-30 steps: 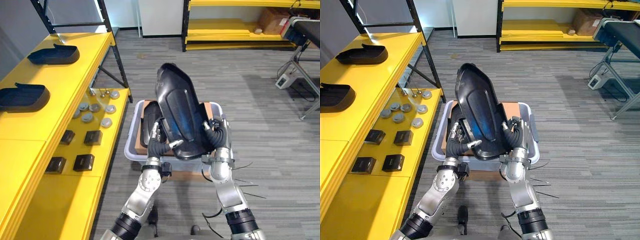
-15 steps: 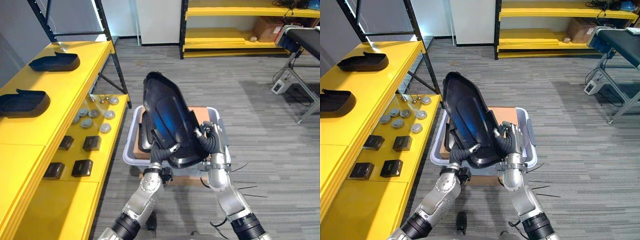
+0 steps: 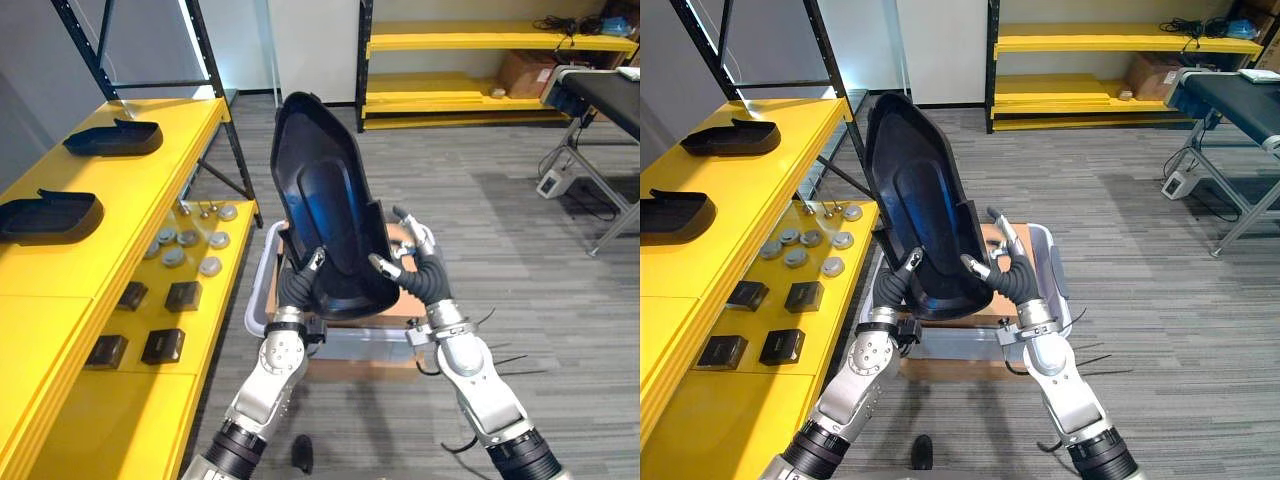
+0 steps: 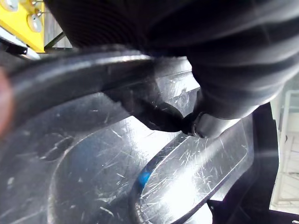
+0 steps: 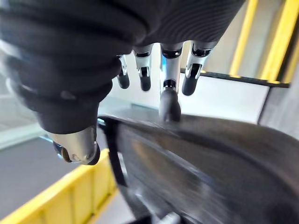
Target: Walk over and take plastic housings, then place them on the shelf
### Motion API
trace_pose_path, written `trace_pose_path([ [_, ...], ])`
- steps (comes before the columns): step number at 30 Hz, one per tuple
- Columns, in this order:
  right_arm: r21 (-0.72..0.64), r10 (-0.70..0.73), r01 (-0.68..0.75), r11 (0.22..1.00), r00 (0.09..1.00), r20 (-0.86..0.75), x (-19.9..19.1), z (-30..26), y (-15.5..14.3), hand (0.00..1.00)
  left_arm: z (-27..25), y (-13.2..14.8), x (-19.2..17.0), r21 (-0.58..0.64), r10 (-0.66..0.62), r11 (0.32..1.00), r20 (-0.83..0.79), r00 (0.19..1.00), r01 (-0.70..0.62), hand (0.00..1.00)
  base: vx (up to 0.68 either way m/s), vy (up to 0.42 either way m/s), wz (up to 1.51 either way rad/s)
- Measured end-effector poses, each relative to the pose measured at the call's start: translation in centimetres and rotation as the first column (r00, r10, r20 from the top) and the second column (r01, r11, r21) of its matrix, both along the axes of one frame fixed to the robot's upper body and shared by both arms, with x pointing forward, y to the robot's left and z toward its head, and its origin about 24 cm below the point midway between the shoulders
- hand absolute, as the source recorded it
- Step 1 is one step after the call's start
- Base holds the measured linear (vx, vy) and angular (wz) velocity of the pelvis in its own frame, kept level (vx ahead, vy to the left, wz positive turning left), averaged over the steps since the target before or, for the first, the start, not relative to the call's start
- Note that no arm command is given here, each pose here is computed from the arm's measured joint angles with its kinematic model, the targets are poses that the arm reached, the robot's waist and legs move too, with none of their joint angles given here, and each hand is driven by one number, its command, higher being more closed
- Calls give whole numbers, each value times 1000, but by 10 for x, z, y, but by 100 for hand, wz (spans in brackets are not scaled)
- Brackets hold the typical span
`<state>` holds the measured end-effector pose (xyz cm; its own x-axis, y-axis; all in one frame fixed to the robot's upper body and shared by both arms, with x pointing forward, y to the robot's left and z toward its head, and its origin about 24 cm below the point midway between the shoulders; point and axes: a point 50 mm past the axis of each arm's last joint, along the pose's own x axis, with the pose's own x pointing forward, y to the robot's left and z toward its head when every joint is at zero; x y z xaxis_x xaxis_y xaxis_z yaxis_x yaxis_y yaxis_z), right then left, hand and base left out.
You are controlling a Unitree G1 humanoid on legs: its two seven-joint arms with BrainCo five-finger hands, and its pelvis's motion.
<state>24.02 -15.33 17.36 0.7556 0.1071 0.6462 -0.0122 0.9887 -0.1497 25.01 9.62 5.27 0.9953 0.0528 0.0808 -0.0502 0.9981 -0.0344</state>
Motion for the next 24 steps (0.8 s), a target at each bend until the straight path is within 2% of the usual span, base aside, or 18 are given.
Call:
trace_pose_path([
  [4,160,-173,159,974,982,80,-5,18,-51,0,-6,21,-11,-15,94,995,-32,995,-94,100,-25,-1,1],
  [6,295,-323,289,911,943,75,-13,16,-90,0,-6,36,-17,-25,162,986,-33,986,-163,100,0,0,0],
  [8,356,-422,388,850,906,21,-20,4,-114,0,-6,45,-20,-30,203,979,-35,979,-204,100,9,-9,5],
  [10,393,-572,584,710,804,-162,-33,-35,-153,0,-7,58,-27,-33,258,965,-40,965,-259,100,7,-4,4],
  [11,383,-603,638,668,766,-224,-38,-49,-162,0,-7,60,-30,-33,268,962,-42,962,-270,100,0,0,0],
  [13,300,-661,818,491,574,-483,-66,-111,-188,0,-7,71,-39,-38,317,947,-42,947,-319,100,0,0,0],
  [14,272,-654,850,451,522,-547,-75,-127,-193,0,-7,71,-41,-43,323,945,-39,945,-325,100,20,-33,0],
  [16,144,-573,931,335,322,-754,-112,-187,-198,0,-6,74,-44,-50,337,940,-32,941,-339,100,22,-38,6],
  [17,71,-489,952,299,217,-845,-131,-218,-193,0,-6,74,-44,-52,334,941,-25,942,-335,100,17,-31,10],
  [18,34,-444,956,291,167,-880,-142,-232,-188,0,-6,74,-44,-53,332,941,-22,943,-333,100,10,-29,15],
  [19,-50,-335,950,309,60,-940,-167,-262,-171,0,-5,71,-44,-56,311,949,-18,950,-311,100,9,-23,15],
  [22,-116,-142,923,368,-67,-988,-199,-300,-133,0,-5,66,-47,-62,276,959,-15,961,-277,100,17,-28,9],
  [24,-139,23,896,422,-163,-986,-222,-323,-94,0,-5,63,-52,-70,248,966,-15,969,-248,100,-56,-34,18],
])
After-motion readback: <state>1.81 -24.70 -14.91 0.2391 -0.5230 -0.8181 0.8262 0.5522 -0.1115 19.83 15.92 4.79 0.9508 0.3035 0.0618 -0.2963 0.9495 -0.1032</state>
